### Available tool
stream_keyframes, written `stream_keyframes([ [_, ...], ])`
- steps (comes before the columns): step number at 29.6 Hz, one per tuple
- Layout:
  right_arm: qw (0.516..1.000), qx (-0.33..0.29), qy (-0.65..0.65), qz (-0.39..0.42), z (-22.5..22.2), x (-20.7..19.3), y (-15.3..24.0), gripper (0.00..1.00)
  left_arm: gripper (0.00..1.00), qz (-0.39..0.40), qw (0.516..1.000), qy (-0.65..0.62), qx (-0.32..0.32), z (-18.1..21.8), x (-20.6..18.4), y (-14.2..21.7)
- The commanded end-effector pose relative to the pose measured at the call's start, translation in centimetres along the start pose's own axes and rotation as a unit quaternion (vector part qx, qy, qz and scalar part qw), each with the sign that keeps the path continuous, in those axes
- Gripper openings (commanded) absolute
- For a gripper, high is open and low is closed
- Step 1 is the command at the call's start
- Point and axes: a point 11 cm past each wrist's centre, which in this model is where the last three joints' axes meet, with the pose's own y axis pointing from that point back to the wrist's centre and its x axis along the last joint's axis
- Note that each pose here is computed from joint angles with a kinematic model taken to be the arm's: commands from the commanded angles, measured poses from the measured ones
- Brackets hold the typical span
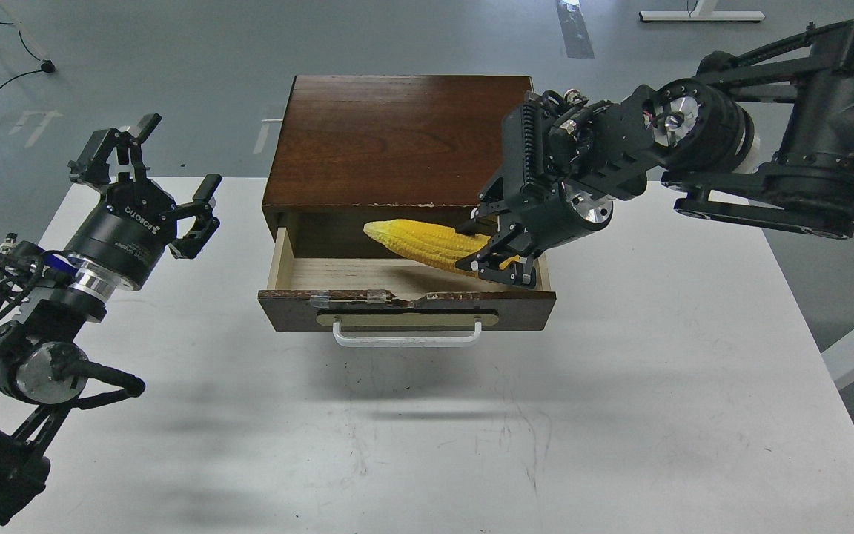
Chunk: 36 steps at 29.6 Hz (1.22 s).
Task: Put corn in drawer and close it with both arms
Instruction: 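Open the right gripper, release the corn, and withdraw the right arm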
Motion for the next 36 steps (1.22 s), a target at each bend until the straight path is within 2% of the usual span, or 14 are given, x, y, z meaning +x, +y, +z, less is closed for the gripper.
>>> stream_keyframes([
  [1,0.999,-0.015,-0.029,0.023,0.9,0.5,1.4,0.96,1.0,0.0,1.0,0.0,0.0,0.0,0.0,0.0],
  [6,0.993,-0.041,-0.081,0.08,2.2,1.7,4.5,0.96,1.0,-0.001,1.0,-0.002,0.0,0.1,0.1,0.0],
  [8,0.98,-0.058,-0.136,0.134,3.3,2.3,6.9,0.96,1.0,-0.001,1.0,-0.003,-0.001,0.3,0.1,0.0],
  [12,0.945,-0.08,-0.243,0.203,4.7,1.1,10.0,0.98,1.0,-0.003,1.0,-0.007,-0.002,0.6,0.2,-0.1],
  [14,0.907,-0.091,-0.33,0.248,5.4,-1.1,11.7,0.98,1.0,-0.003,1.0,-0.009,-0.003,0.8,0.3,-0.1],
  [17,0.829,-0.093,-0.452,0.315,5.7,-4.6,13.2,0.98,1.0,-0.004,1.0,-0.011,-0.003,0.9,0.3,-0.1],
  [21,0.651,-0.095,-0.628,0.416,5.4,-11.5,14.2,0.98,1.0,-0.007,1.0,-0.011,-0.004,1.0,0.3,-0.1],
  [24,0.574,-0.098,-0.68,0.446,4.8,-14.5,14.3,0.98,1.0,-0.007,1.0,-0.011,-0.005,1.1,0.3,-0.1],
  [26,0.474,-0.103,-0.743,0.461,3.2,-18.8,13.2,0.98,1.0,-0.012,1.0,-0.014,-0.009,1.5,0.1,-0.2],
  [29,0.383,-0.114,-0.787,0.47,1.4,-22.8,12.1,0.98,1.0,-0.047,0.998,-0.031,-0.023,3.5,-1.8,-0.7],
  [32,0.342,-0.126,-0.805,0.467,0.4,-25.1,11.4,0.98,1.0,-0.088,0.993,-0.065,-0.037,5.1,-4.1,-1.6],
  [34,0.305,-0.137,-0.824,0.457,-1.0,-27.2,10.2,0.98,1.0,-0.143,0.978,-0.141,-0.051,6.6,-7.1,-2.5],
  [36,0.296,-0.137,-0.833,0.448,-1.8,-28.0,9.0,0.98,0.98,-0.197,0.954,-0.218,-0.064,7.4,-10.1,-3.1],
])
